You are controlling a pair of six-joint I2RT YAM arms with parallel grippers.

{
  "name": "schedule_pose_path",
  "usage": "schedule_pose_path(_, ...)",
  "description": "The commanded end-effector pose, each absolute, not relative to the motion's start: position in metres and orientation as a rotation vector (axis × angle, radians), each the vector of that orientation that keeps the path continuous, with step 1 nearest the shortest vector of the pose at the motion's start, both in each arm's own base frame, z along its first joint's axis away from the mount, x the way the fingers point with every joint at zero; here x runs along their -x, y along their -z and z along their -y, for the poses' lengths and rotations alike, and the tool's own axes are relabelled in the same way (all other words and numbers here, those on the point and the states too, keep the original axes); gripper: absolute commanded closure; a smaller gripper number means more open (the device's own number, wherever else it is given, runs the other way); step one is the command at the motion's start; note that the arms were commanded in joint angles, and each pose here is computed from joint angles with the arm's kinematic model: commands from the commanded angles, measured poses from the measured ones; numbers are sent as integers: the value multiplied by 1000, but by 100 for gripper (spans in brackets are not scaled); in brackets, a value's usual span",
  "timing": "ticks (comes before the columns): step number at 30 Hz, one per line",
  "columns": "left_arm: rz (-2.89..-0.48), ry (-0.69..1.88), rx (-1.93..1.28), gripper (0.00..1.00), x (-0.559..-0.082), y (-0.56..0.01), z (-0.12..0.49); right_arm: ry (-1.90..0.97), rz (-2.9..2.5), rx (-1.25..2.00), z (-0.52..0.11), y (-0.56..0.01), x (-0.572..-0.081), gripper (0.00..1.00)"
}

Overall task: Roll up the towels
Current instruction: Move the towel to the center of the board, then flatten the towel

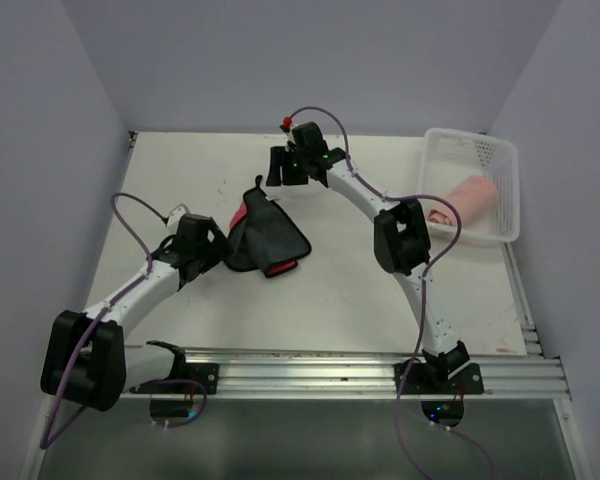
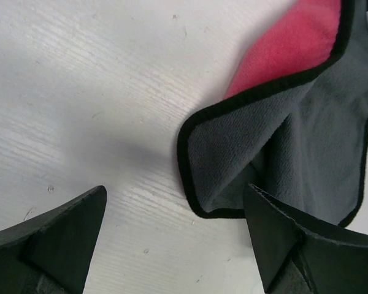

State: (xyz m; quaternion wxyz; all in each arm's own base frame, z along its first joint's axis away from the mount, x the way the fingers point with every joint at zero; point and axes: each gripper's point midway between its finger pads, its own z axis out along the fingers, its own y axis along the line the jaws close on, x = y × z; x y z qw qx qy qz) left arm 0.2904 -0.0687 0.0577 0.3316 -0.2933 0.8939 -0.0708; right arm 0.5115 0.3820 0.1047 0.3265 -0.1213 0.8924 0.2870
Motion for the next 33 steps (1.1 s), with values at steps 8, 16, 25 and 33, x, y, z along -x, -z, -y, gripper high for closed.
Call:
schedule_pose_path(8,-2268,321,739,4,-314,-63,73,-748,-2296,288,-417,-79,-528,37)
schedule_pose_path(16,-2308,387,713,5,-316,-49,86,-730,-2268,229,-441,-59,-535,35)
schedule_pose_path(25,-2325,431,672,5,-317,-43,93,-752,-2278,173,-445,-42,-539,39)
schedule_pose_path(33,-2369,459,656,6,-317,-31,100,-739,-2321,167,-436,-41,-534,83)
